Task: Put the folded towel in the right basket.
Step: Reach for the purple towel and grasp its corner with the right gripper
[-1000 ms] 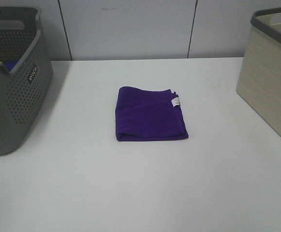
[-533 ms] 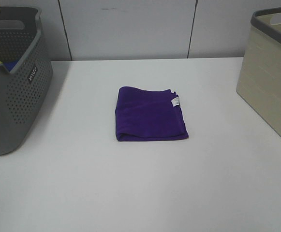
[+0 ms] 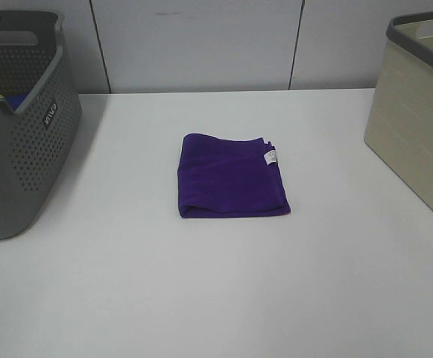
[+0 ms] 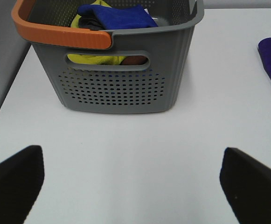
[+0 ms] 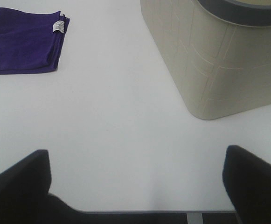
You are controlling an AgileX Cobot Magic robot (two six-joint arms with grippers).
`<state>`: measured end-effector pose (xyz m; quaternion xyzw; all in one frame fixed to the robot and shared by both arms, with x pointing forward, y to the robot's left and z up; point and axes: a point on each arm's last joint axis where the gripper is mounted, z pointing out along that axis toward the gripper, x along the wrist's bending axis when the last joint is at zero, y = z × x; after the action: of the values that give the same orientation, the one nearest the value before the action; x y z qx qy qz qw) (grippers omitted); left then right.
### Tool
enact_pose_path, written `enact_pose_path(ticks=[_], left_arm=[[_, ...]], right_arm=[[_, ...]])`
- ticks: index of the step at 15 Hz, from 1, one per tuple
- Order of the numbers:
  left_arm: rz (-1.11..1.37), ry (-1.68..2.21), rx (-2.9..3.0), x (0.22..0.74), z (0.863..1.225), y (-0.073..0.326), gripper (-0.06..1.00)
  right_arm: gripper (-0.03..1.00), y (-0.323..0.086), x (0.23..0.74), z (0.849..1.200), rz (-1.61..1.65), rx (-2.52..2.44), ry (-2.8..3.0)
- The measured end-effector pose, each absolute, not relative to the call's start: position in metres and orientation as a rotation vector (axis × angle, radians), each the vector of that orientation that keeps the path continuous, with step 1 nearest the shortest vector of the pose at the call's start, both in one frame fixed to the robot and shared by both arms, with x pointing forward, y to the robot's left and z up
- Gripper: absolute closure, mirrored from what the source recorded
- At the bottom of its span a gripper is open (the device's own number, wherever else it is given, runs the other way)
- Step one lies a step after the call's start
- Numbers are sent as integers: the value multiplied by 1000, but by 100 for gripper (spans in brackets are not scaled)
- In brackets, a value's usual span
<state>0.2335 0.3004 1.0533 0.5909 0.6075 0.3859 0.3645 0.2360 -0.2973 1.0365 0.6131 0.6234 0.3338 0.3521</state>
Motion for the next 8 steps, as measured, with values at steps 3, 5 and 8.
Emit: enact_pose_path(ticks=[3,5,8], left_arm=[[993,1563,1520,234,1053,300,-5],[993,1563,1520,234,1053,300,-5],[993,1563,1520,234,1053,300,-5]], right_arm=[[1,-297,236,1037,864,1587,1613],[1,-297,236,1037,864,1587,1613],[1,-297,236,1037,864,1587,1613]])
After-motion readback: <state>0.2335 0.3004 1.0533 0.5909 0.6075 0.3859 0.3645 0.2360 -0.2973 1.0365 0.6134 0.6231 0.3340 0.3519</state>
